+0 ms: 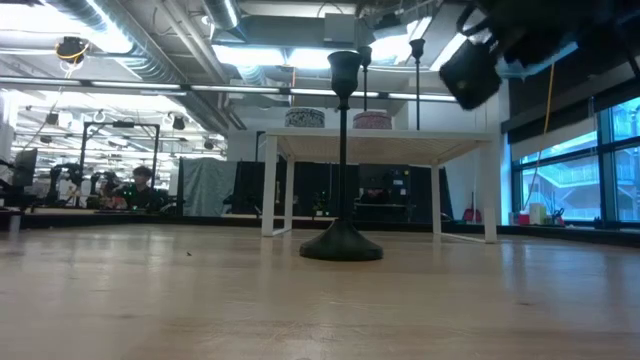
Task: Pick & Place candle stick holders
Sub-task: Put the candle holder on the shelf aligned with the other candle holder
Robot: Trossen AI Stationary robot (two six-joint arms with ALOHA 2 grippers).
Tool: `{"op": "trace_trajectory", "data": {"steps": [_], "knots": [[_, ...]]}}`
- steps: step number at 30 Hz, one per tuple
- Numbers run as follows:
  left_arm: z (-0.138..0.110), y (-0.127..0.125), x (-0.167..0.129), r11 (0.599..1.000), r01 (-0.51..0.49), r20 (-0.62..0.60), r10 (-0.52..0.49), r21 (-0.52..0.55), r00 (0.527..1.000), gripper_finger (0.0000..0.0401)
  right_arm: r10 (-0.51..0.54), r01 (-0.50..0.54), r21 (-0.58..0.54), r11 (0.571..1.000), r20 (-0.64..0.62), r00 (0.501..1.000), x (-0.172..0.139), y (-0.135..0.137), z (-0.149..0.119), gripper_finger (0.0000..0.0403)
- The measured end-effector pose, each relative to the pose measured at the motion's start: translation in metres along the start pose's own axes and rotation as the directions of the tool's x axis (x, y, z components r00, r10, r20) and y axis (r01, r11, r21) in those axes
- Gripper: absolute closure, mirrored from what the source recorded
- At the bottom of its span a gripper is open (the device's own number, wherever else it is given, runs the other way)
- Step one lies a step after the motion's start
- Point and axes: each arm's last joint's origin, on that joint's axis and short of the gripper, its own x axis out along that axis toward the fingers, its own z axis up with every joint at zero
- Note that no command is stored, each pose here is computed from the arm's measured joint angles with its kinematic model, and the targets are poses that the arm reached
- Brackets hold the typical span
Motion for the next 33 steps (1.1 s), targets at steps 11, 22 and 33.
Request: {"op": "trace_trajectory", "data": {"steps": [11, 22, 33], "knots": [[-0.046, 0.035, -0.042, 0.975, -0.044, 0.359, 0.122, -0.219, 0.925, 0.0068, -0.243, 0.243, 0.008, 0.970, 0.033, 0.969, 0.058, 0.002, -0.028, 0.0135], [-0.072, 0.041, -0.041, 0.968, 0.039, 0.492, 0.092, -0.249, 0.865, 0.0068, -0.413, 0.408, 0.065, 0.911, 0.135, 0.901, 0.101, -0.008, -0.058, 0.0135], [-0.069, 0.041, -0.042, 0.970, 0.060, 0.525, 0.075, -0.236, 0.848, 0.0068, -0.453, 0.441, 0.103, 0.891, 0.226, 0.862, 0.118, -0.015, -0.071, 0.0135]]}}
